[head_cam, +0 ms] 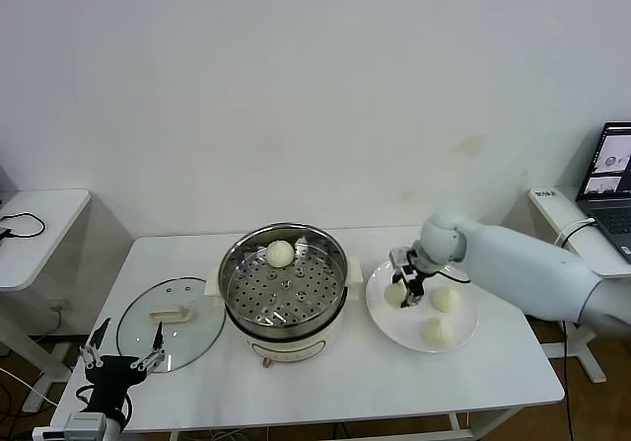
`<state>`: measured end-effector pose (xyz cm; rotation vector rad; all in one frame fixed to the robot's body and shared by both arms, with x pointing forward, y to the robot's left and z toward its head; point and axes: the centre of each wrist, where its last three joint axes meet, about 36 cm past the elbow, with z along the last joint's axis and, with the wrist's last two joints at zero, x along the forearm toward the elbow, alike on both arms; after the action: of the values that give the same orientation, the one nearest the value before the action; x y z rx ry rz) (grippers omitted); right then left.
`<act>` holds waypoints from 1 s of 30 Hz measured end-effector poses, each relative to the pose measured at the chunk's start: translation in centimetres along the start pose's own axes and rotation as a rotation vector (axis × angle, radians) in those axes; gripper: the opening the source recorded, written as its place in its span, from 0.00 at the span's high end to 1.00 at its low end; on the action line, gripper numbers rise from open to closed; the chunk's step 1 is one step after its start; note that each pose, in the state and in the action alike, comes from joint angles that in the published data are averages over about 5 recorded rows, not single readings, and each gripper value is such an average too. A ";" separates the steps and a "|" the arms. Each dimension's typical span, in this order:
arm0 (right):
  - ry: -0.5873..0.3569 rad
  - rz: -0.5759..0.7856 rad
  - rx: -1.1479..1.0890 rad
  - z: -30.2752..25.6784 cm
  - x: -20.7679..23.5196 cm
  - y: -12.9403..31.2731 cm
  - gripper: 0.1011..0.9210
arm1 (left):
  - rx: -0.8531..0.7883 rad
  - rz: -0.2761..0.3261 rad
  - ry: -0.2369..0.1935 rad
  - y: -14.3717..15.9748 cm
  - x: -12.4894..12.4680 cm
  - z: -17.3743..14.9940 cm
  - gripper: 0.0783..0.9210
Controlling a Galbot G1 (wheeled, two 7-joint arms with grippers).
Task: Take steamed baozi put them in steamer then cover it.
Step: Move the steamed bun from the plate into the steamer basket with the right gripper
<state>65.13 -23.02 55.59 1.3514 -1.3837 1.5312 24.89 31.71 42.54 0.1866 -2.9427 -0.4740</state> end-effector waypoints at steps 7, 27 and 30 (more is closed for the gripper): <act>-0.012 0.096 0.022 -2.8 7.0 -3.2 0.39 | -0.001 0.008 -0.008 -0.1 -0.2 -0.2 0.12; -0.180 0.081 0.024 -19.7 8.4 -6.3 0.38 | -0.005 -0.009 -0.018 1.0 -0.3 -0.5 0.12; -0.185 0.058 0.021 -21.9 6.9 -6.0 0.38 | -0.004 -0.012 -0.020 1.1 -0.3 -0.6 0.12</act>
<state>63.42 -1.69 65.93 1.5088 -1.5355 1.4922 25.19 32.57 43.41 0.2008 -2.9615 -0.4866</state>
